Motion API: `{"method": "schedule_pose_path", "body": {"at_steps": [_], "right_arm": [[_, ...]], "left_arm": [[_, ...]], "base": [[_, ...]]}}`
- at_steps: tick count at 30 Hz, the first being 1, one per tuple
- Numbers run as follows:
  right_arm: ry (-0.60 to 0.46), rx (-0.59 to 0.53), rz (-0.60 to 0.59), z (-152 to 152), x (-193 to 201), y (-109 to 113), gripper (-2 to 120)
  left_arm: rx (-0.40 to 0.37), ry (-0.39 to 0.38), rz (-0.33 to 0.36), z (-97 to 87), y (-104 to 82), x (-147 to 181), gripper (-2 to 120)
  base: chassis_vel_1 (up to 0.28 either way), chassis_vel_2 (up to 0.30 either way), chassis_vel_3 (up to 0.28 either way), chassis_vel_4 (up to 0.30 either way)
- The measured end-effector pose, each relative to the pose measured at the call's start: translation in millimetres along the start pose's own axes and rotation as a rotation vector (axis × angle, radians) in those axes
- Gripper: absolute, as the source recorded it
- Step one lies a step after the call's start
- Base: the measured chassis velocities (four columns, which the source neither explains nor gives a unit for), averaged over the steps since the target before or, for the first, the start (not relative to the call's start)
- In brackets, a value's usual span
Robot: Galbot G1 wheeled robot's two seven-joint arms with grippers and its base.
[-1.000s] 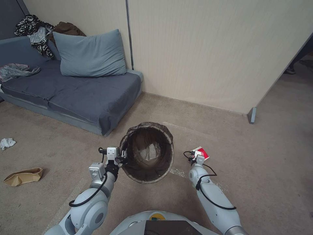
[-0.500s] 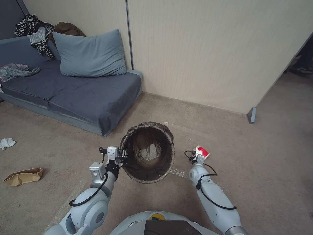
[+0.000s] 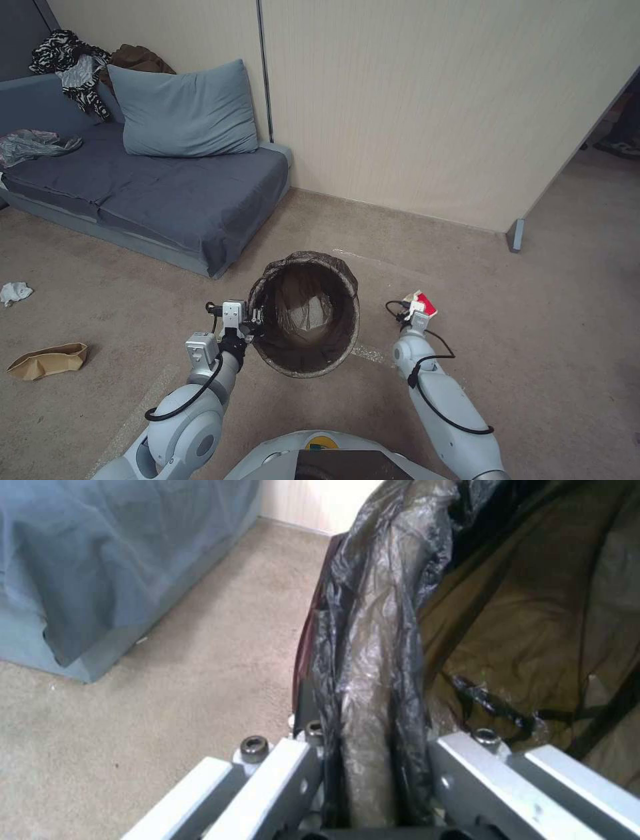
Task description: Pick up the trash bin, then pick up the garbage from the floor and place it into the trash bin.
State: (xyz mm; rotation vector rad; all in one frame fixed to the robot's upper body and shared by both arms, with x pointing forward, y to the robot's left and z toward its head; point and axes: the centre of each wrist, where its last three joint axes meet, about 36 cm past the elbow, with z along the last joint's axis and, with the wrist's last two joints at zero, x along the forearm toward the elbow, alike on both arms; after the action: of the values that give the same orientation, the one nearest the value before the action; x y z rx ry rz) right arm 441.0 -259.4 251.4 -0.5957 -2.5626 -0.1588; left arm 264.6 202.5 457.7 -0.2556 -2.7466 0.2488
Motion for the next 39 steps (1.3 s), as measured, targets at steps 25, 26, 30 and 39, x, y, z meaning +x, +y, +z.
{"method": "schedule_pose_path", "body": {"at_steps": [25,26,30,39], "right_arm": [[-0.766,-0.079,-0.504,-192,172,-54,0],[-0.766,-0.079,-0.504,-192,172,-54,0],[-0.820,-0.043,-0.688,-193,205,-52,0],[-0.790,0.046,-0.953,-177,235,-45,0]], "left_arm": [[0.023,0.062,0.015,-1.0,0.5,-6,2],[0.023,0.062,0.015,-1.0,0.5,-6,2],[0.021,0.065,0.012,0.2,1.0,-8,2],[0.020,0.066,0.008,0.7,1.4,-9,2]], "base": [[0.000,0.000,0.000,0.000],[0.000,0.000,0.000,0.000],[0.000,0.000,0.000,0.000],[0.000,0.000,0.000,0.000]]}}
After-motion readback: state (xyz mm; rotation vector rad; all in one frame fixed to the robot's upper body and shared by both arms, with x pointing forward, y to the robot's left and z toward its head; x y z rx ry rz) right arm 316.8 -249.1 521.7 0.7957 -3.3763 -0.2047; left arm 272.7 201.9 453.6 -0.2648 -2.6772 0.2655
